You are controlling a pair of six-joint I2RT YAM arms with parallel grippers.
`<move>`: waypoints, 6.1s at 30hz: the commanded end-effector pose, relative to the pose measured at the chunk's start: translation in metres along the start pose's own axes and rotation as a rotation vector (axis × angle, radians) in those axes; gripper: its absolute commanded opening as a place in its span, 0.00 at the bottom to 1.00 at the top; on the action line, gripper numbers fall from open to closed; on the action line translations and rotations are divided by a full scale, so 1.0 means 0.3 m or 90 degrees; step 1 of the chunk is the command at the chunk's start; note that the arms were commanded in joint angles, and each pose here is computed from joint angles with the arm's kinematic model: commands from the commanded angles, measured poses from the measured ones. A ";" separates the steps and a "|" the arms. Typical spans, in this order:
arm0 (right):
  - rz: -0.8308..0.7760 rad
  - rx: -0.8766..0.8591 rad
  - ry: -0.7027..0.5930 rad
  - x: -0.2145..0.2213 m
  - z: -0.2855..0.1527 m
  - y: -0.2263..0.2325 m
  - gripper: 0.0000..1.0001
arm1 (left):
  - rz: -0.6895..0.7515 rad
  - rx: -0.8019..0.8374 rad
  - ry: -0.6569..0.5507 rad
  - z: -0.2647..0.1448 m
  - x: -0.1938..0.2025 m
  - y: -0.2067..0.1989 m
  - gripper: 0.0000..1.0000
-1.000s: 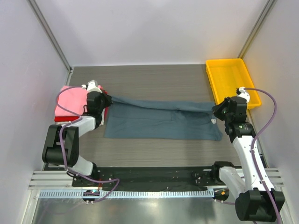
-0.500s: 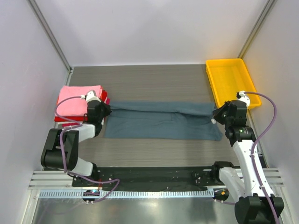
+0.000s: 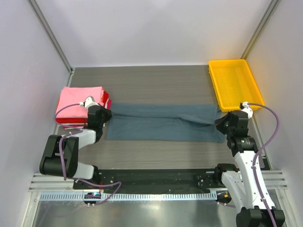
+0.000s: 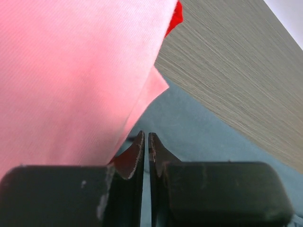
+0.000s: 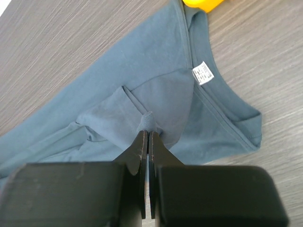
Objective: Fold and stack the t-shirts
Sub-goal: Fold the tshirt
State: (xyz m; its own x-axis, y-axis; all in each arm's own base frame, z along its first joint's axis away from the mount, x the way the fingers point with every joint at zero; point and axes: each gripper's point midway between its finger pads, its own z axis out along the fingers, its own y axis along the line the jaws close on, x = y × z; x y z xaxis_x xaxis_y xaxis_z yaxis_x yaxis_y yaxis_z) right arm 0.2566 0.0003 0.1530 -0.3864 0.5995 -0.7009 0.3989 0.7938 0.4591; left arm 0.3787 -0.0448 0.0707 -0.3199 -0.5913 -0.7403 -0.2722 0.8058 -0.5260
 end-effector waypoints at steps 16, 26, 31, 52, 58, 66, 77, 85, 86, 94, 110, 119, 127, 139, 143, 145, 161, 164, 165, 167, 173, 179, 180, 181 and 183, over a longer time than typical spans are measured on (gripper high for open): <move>0.002 -0.116 -0.017 -0.032 -0.015 0.117 0.46 | 0.063 0.087 0.013 -0.118 -0.014 -0.243 0.31; -0.026 -0.119 0.124 0.070 0.224 0.192 0.46 | 0.127 0.145 0.124 -0.136 0.127 -0.517 0.29; -0.055 -0.099 0.160 0.135 0.331 0.215 0.47 | 0.157 0.202 0.182 -0.125 0.250 -0.682 0.27; -0.145 -0.047 0.197 0.227 0.509 0.206 0.44 | 0.149 0.282 0.431 -0.024 0.644 -1.017 0.22; -0.144 -0.053 0.209 0.257 0.509 0.201 0.26 | 0.150 0.272 0.475 -0.009 0.726 -1.004 0.22; -0.176 -0.057 0.205 0.269 0.429 0.223 0.02 | 0.184 0.221 0.489 0.043 0.777 -0.939 0.22; -0.143 -0.143 0.264 0.379 0.232 0.274 0.03 | 0.190 0.213 0.489 0.061 0.790 -0.928 0.22; -0.061 -0.217 0.320 0.473 0.069 0.306 0.08 | 0.192 0.221 0.482 0.061 0.777 -0.948 0.22; -0.047 -0.215 0.325 0.478 0.060 0.309 0.08 | 0.190 0.220 0.481 0.063 0.775 -0.949 0.22; -0.020 -0.253 0.373 0.494 -0.001 0.359 0.55 | 0.187 0.234 0.478 0.056 0.759 -0.981 0.22; 0.001 0.175 0.130 0.261 -0.023 -0.034 0.39 | 0.213 0.312 0.449 -0.228 0.576 -1.034 0.29; 0.057 0.248 0.115 0.302 -0.057 -0.145 0.44 | 0.223 0.329 0.570 -0.405 0.794 -0.990 0.36; 0.084 0.277 0.130 0.349 -0.046 -0.175 0.45 | 0.219 0.340 0.623 -0.437 0.900 -0.991 0.36; 0.086 0.310 0.179 0.422 -0.016 -0.192 0.44 | 0.239 0.299 0.620 -0.431 0.909 -0.919 0.40; 0.092 0.338 0.190 0.451 -0.007 -0.217 0.43 | 0.255 0.283 0.622 -0.423 0.912 -0.900 0.41; 0.096 0.346 0.181 0.449 -0.002 -0.223 0.43 | 0.258 0.281 0.627 -0.420 0.923 -0.898 0.41; 0.122 0.355 0.165 0.479 0.020 -0.257 0.12 | 0.261 0.275 0.651 -0.398 0.969 -0.899 0.25; 0.127 0.343 0.168 0.467 0.016 -0.233 0.01 | 0.261 0.278 0.650 -0.401 0.966 -0.906 0.17; 0.129 0.336 0.163 0.455 0.014 -0.223 0.01 | 0.260 0.278 0.650 -0.401 0.964 -0.906 0.16; 0.130 0.330 0.154 0.426 0.006 -0.204 0.01 | 0.259 0.277 0.649 -0.402 0.957 -0.909 0.11; 0.134 0.297 0.118 0.331 -0.017 -0.140 0.01 | 0.258 0.272 0.666 -0.417 0.945 -0.890 0.00; 0.121 0.303 0.098 0.285 -0.009 -0.118 0.02 | 0.253 0.268 0.671 -0.409 0.930 -0.872 0.00; 0.119 0.308 0.095 0.281 -0.006 -0.119 0.02 | 0.251 0.269 0.674 -0.409 0.931 -0.871 0.00; 0.116 0.314 0.093 0.278 -0.001 -0.121 0.02 | 0.250 0.268 0.675 -0.406 0.929 -0.870 0.00; 0.106 0.323 0.086 0.264 0.009 -0.117 0.02 | 0.254 0.268 0.679 -0.410 0.933 -0.865 0.00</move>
State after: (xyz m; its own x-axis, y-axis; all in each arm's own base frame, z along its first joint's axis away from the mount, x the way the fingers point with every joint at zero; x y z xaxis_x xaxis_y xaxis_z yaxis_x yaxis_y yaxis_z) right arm 0.2027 0.0302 0.0668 -0.4053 0.7752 -0.4846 0.7953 0.5604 0.2312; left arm 0.2493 -0.4228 0.0372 -0.9599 0.1084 -0.2587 0.2404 0.7931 -0.5597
